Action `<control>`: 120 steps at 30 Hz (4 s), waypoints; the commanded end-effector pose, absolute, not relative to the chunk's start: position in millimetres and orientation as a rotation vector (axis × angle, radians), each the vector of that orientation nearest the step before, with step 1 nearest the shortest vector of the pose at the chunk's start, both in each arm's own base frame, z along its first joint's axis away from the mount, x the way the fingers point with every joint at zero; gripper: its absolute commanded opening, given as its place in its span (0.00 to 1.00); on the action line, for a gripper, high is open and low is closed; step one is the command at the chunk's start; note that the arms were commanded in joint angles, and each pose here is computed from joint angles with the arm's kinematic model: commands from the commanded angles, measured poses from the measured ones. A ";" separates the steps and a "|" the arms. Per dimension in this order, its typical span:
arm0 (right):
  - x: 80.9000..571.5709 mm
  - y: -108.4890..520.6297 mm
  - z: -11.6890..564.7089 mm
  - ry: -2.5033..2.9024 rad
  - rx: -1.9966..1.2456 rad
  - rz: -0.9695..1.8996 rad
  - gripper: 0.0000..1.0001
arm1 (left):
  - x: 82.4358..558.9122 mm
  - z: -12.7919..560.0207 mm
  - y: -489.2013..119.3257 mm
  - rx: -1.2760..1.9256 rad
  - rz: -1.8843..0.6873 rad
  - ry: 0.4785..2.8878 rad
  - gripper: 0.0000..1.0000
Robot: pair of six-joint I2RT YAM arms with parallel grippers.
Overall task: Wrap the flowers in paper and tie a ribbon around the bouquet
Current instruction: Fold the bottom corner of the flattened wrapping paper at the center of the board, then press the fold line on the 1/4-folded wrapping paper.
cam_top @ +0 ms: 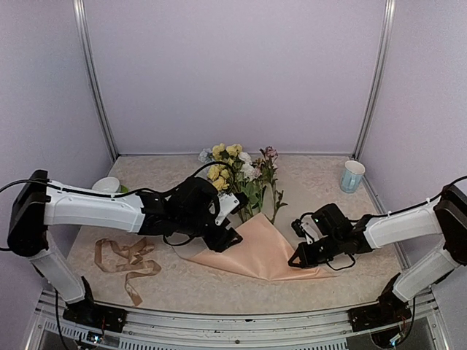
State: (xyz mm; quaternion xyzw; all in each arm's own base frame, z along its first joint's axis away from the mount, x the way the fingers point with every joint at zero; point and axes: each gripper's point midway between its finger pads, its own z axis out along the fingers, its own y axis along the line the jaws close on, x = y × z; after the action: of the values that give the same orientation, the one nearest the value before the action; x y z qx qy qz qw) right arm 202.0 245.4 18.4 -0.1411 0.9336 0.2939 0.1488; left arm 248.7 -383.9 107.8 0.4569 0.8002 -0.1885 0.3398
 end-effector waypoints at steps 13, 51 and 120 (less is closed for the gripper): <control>200.5 220.7 8.0 2.724 -0.320 0.692 0.00 | 194.6 0.9 -377.2 1.363 -0.408 2.455 0.22; 202.3 217.1 -0.3 2.804 -0.377 0.589 0.00 | 226.2 110.9 -387.4 1.019 -0.378 2.408 0.17; 148.6 269.1 -9.0 2.927 -0.420 0.864 0.00 | 161.6 -46.8 -273.1 1.017 -0.319 2.887 0.13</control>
State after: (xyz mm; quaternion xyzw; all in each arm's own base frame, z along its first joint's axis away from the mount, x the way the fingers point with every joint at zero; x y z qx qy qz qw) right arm 160.3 314.7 17.4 -0.1849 0.9218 0.3356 0.0591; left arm 211.1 -338.5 12.3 0.3246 0.9103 -0.1922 0.1702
